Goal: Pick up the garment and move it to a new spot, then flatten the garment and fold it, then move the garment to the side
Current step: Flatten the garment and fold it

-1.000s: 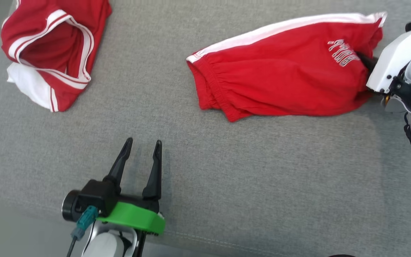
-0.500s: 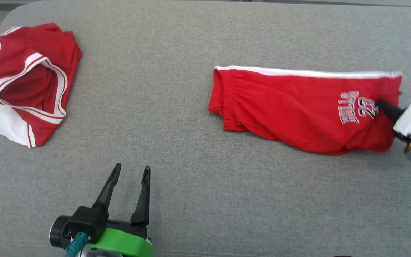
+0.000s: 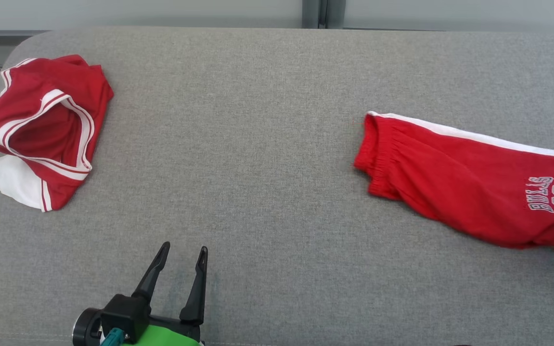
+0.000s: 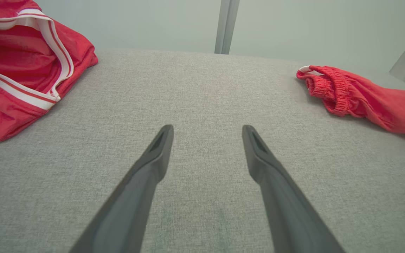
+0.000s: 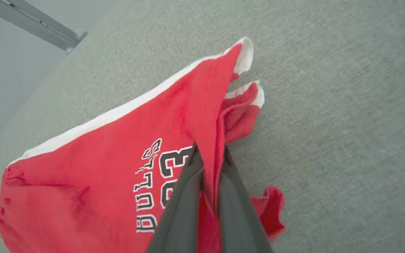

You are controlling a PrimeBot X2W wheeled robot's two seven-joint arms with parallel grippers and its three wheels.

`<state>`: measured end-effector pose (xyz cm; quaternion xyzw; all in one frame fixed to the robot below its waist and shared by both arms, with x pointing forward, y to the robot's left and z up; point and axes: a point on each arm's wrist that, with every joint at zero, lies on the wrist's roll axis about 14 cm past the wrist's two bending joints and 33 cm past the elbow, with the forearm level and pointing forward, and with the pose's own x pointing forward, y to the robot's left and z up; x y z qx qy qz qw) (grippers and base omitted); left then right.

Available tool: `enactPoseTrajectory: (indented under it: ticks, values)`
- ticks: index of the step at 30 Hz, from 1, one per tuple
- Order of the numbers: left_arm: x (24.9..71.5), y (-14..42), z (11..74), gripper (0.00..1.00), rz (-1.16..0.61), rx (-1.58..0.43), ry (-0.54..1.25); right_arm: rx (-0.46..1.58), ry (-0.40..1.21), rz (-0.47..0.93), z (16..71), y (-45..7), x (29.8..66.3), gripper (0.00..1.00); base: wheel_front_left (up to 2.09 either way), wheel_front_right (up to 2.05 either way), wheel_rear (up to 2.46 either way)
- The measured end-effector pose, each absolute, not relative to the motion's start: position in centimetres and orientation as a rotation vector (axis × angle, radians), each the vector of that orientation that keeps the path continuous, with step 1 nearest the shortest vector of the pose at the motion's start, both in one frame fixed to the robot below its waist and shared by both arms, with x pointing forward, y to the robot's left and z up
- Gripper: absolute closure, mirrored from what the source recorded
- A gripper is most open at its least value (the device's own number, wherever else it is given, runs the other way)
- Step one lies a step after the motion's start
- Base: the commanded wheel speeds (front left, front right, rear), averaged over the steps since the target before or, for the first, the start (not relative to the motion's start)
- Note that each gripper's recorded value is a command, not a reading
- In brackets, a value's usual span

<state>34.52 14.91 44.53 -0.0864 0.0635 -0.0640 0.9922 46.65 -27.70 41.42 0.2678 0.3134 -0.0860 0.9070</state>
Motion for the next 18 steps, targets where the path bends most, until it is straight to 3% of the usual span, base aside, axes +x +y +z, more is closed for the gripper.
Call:
enactPoseTrajectory:
  ticks: [8, 12, 18]
  values:
    - [33.6, 14.3, 44.5, 0.00, -0.129, -0.199, 0.127, 0.488, 0.516, -0.299, 46.7, -34.5, 46.6, 1.00, 0.00, 0.00, 0.00]
    - [33.5, 14.0, 44.8, 0.00, -0.127, -0.211, 0.118, 0.492, 0.412, -0.138, 52.0, -30.0, 49.8, 1.00, 0.00, 0.00, 0.00]
    - [33.5, 12.9, 44.6, 0.00, -0.169, -0.208, 0.126, 0.417, 0.428, 0.126, 54.5, -20.2, 50.6, 1.00, 0.00, 0.00, 0.00]
